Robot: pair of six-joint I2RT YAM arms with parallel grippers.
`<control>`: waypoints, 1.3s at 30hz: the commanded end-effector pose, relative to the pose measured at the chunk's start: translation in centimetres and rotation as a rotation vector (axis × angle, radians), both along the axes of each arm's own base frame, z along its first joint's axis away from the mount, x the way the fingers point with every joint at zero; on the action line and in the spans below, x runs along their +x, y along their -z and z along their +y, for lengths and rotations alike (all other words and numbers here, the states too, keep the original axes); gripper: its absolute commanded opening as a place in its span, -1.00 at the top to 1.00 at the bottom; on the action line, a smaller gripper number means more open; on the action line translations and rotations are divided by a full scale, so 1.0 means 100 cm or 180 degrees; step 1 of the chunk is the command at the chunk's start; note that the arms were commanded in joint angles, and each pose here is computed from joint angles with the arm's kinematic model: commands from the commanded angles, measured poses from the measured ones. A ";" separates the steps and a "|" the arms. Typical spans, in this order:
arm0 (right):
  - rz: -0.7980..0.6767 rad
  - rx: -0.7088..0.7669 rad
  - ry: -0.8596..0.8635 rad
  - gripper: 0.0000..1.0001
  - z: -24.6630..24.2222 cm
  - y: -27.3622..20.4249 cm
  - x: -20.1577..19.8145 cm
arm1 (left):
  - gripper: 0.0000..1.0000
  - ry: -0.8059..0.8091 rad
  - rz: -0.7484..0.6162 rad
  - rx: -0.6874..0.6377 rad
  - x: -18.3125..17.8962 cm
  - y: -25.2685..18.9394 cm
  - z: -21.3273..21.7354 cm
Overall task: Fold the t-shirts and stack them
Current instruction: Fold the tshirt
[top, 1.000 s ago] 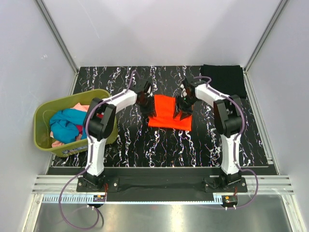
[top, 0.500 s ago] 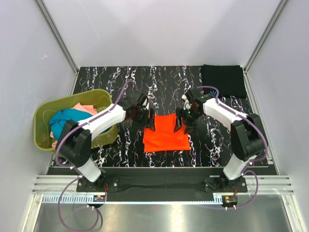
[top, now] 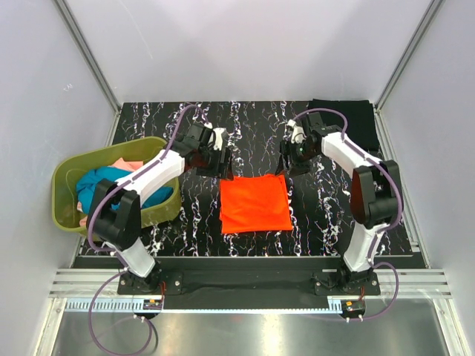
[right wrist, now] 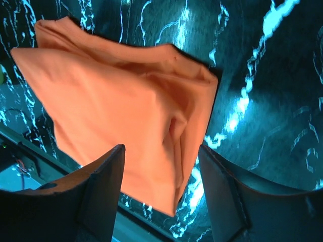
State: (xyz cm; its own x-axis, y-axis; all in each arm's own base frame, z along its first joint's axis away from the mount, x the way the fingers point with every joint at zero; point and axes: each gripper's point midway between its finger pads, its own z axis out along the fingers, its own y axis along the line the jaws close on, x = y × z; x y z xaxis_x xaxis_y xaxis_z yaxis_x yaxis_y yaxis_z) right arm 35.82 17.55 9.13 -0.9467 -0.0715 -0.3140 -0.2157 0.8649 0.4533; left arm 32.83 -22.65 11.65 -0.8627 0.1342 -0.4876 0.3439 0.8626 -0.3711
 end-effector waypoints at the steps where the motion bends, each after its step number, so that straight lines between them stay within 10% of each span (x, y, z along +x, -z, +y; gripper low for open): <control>1: -0.0289 0.0219 -0.0288 -0.32 0.017 -0.012 0.023 | -0.52 0.0153 -0.0306 -0.0009 0.020 0.003 -0.003; 39: 0.0259 0.0149 -0.0332 -0.18 0.018 0.050 0.012 | -0.43 0.0184 0.0251 -0.0202 0.013 0.061 -0.007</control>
